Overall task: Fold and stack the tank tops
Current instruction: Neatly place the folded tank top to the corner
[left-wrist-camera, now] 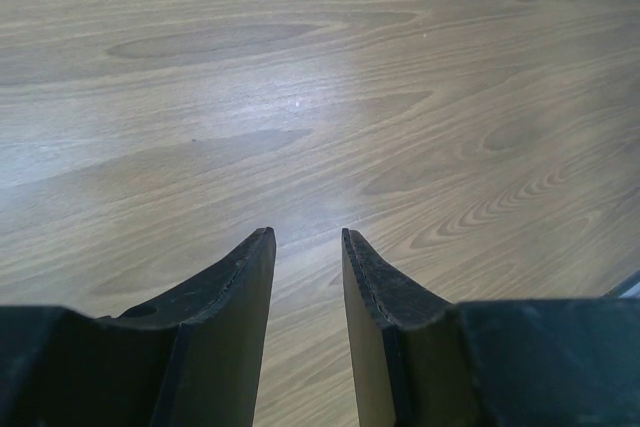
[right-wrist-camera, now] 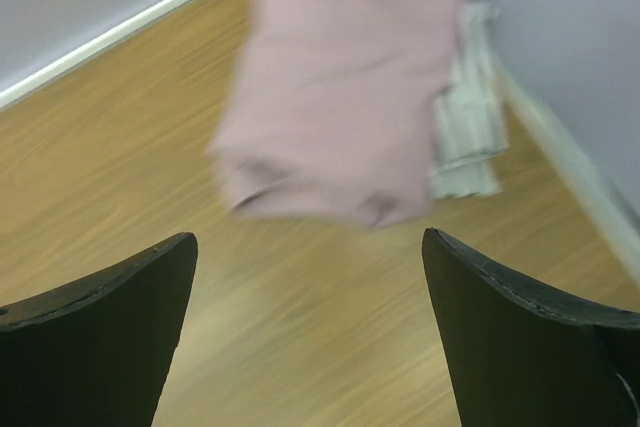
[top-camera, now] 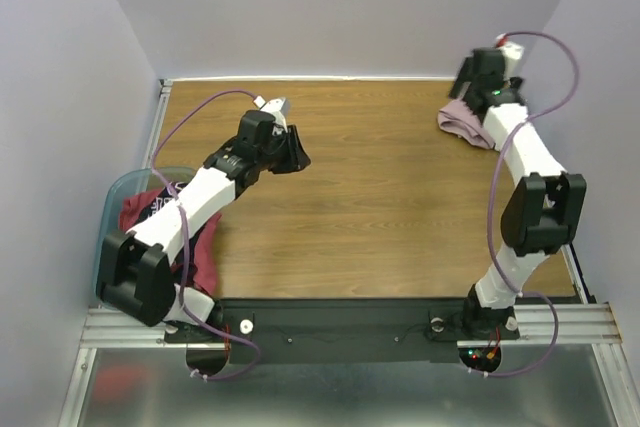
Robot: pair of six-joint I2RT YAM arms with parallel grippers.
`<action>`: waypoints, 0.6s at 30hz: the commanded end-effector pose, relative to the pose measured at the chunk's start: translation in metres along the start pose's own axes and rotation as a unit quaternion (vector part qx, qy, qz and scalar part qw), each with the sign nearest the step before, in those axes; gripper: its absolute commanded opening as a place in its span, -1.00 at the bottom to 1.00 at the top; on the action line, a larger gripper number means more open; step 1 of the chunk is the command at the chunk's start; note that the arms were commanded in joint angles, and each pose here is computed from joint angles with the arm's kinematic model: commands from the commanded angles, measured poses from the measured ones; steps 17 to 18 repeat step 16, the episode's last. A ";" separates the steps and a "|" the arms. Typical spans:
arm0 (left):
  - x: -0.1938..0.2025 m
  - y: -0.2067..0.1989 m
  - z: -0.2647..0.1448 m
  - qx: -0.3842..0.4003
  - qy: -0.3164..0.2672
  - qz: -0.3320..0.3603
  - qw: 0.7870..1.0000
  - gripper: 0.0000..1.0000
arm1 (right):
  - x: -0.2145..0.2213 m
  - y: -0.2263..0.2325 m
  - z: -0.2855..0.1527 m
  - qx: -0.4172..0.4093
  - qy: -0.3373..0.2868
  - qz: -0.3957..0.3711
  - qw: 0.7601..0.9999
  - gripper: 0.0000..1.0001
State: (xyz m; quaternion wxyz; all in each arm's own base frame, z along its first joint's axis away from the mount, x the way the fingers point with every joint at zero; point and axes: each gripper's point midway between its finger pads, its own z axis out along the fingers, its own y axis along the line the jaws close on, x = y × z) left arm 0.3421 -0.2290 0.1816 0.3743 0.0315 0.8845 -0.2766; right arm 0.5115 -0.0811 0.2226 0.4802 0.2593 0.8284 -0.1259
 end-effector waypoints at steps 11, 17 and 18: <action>-0.009 0.021 -0.073 -0.051 -0.101 0.030 0.993 -0.10 | 0.154 0.118 -0.206 -0.293 0.034 -0.003 0.955 1.00; -0.008 0.025 -0.079 -0.059 -0.108 0.031 0.992 -0.10 | 0.146 0.102 -0.225 -0.316 0.019 0.009 0.949 1.00; -0.008 0.025 -0.079 -0.059 -0.108 0.031 0.992 -0.10 | 0.146 0.102 -0.225 -0.316 0.019 0.009 0.949 1.00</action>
